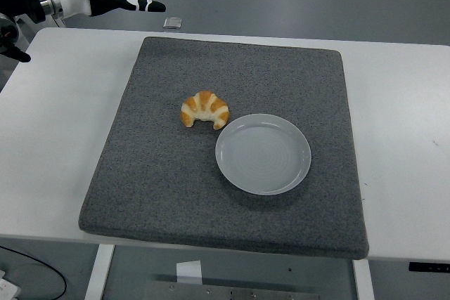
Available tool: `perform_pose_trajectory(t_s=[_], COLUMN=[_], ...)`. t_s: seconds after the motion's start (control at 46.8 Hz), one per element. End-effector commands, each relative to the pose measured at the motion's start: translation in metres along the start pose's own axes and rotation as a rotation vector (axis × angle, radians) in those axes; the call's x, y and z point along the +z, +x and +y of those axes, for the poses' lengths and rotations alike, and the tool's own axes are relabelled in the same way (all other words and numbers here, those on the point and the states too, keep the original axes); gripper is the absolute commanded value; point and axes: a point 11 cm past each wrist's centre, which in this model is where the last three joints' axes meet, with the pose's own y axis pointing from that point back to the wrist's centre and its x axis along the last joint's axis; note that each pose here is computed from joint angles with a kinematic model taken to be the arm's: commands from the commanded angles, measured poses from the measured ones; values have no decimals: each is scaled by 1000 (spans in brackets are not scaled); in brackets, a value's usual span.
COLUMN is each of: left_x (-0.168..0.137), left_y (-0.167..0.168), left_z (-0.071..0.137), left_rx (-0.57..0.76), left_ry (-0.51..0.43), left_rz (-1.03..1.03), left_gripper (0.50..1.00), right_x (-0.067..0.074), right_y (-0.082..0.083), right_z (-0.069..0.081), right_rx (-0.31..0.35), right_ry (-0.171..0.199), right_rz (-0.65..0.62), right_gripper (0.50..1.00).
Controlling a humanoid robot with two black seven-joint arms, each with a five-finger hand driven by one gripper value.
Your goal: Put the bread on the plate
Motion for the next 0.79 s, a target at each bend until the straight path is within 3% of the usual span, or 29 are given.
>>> perform_pose_trajectory(t_s=[0.0,0.47,0.769], left_x=[0,-11,-39], left_y=[-5,-44,-74], left_z=[-1,-13,-25], left_rx=[-19,-120,-89], left_ry=[20,112,182], left_rz=[-52,-301,-537], left_gripper=[996,992,994], right_x=[0,0,1], right_y=[0,0,0], right_z=[0,0,0], right_rx=[0,0,0], right_ry=[0,0,-1], right_rz=[0,0,0], right_gripper=[932,932,932])
